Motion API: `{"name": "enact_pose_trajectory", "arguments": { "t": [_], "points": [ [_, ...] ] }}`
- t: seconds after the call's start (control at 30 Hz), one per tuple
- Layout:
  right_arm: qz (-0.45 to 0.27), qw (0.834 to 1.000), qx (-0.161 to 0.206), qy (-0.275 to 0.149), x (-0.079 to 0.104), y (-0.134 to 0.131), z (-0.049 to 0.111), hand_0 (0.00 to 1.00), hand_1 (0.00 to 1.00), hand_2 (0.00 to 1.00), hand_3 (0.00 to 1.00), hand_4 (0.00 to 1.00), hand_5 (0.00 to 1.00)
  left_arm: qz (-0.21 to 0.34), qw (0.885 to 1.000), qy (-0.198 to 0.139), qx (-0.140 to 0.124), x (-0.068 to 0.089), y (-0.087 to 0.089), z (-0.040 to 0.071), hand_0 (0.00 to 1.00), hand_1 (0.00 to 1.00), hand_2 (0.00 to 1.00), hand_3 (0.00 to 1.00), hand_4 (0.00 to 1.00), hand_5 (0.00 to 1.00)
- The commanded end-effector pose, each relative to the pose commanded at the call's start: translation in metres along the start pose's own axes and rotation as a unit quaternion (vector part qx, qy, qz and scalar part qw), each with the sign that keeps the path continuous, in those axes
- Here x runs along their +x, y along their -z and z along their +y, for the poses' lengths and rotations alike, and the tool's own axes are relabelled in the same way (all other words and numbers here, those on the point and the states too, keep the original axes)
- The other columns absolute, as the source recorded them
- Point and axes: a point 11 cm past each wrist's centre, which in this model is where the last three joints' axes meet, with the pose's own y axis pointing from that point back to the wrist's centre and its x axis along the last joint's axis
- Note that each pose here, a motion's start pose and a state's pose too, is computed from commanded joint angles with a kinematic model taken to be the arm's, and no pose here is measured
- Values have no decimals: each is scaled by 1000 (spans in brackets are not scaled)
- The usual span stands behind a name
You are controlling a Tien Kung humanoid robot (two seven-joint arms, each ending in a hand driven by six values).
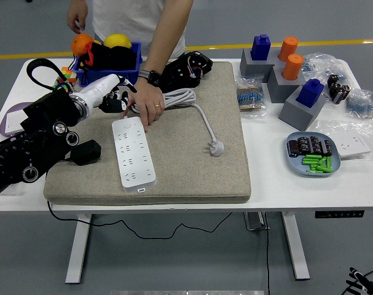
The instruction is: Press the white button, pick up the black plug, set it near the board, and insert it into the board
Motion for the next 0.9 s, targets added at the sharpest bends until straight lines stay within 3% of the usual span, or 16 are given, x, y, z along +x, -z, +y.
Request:
{"name": "enact_pose_trajectory", "arguments": {
  "t": [0.13, 0.17, 0.3, 0.33, 0.53, 0.57, 0.73, 0.77, 0.9],
  "points": [
    [-1, 1000, 0, 2, -2, 0, 0, 796, 689, 639, 627, 726, 470, 34, 999, -5, -1, 3, 8, 11, 21, 38, 113, 670, 2, 2],
    [-1, 1000, 0, 2, -2, -1, 0, 795, 689, 639, 628, 725, 470, 43, 999, -5, 1, 3, 11, 13, 135, 116, 233, 677, 496, 2],
    [-2, 1000, -1, 2, -2, -2, 0, 795, 689, 639, 628, 725, 470, 87, 996, -10, 3, 0, 32, 26, 135, 116, 233, 677, 496, 2],
    [-2, 1000, -1, 2, -2, -3, 0, 795, 689, 639, 628, 725, 470, 97, 995, -15, 2, -1, 40, 29, 451, 620, 588, 674, 868, 22],
    [-2, 1000, -2, 3, -2, -4, 0, 795, 689, 639, 627, 726, 468, 137, 990, -26, 18, -6, 75, 45, 451, 620, 588, 674, 868, 22],
    [-2, 1000, -2, 3, -2, -3, 0, 795, 689, 639, 627, 725, 467, 142, 989, -28, 19, -6, 80, 48, 843, 909, 791, 583, 952, 118],
    [-2, 1000, 0, 4, -3, -2, 0, 795, 689, 639, 627, 725, 467, 148, 989, -26, 19, -11, 96, 61, 843, 909, 791, 583, 952, 118],
    [-2, 1000, 0, 4, -4, -2, 0, 794, 689, 639, 627, 725, 466, 145, 989, -22, 22, -12, 100, 64, 885, 935, 844, 461, 998, 65],
    [-2, 1000, 0, 4, -3, -2, 0, 794, 689, 639, 627, 725, 466, 138, 990, -2, 34, -17, 109, 71, 885, 935, 844, 461, 998, 65]
  ]
}}
